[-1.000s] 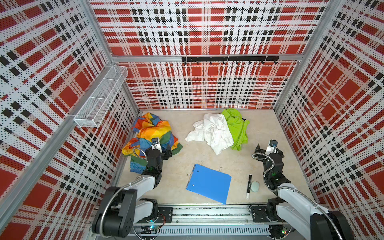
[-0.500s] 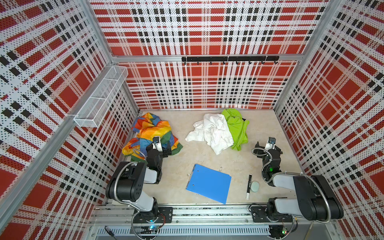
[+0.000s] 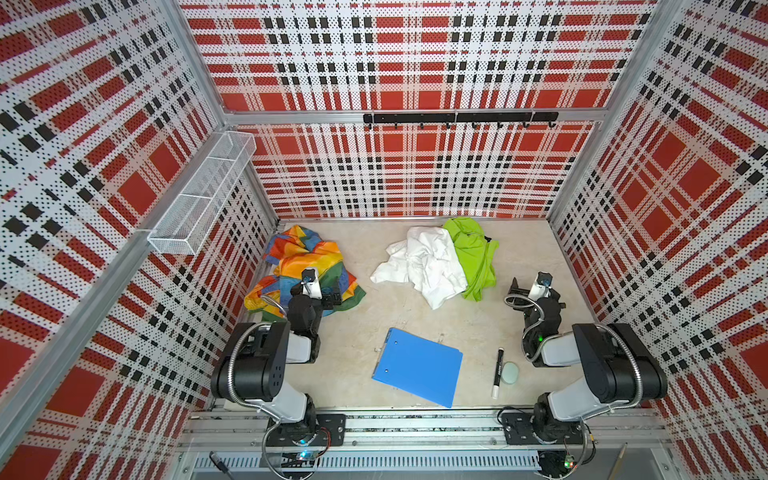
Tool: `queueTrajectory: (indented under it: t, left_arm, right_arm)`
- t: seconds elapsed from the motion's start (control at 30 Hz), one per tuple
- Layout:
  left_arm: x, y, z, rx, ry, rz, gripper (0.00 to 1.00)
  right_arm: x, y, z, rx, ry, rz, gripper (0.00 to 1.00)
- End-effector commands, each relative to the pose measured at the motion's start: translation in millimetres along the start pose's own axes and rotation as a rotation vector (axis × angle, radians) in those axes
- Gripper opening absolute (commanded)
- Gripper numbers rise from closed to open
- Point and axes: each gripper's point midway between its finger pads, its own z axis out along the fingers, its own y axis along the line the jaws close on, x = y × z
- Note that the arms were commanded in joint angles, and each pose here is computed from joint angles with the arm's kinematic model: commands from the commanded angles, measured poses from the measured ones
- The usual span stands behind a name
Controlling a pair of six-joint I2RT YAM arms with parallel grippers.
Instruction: Pick out a specific cloth from the pile
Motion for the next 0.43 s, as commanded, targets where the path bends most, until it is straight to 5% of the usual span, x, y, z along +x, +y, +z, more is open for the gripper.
queueTrajectory:
  t: [0.0, 0.4]
  left_arm:
    - [-10.3, -1.3, 3.2, 0.011, -0.033, -0.003, 0.99]
    - [-10.7, -2.6, 3.1, 0.012, -0.034, 0.001, 0.99]
  right_arm:
    - [-19.9, 7.3, 3.1, -0.04, -0.072, 0.006, 1.0]
    - [-19.9, 7.6, 3.2, -0.04, -0.072, 0.004, 1.0]
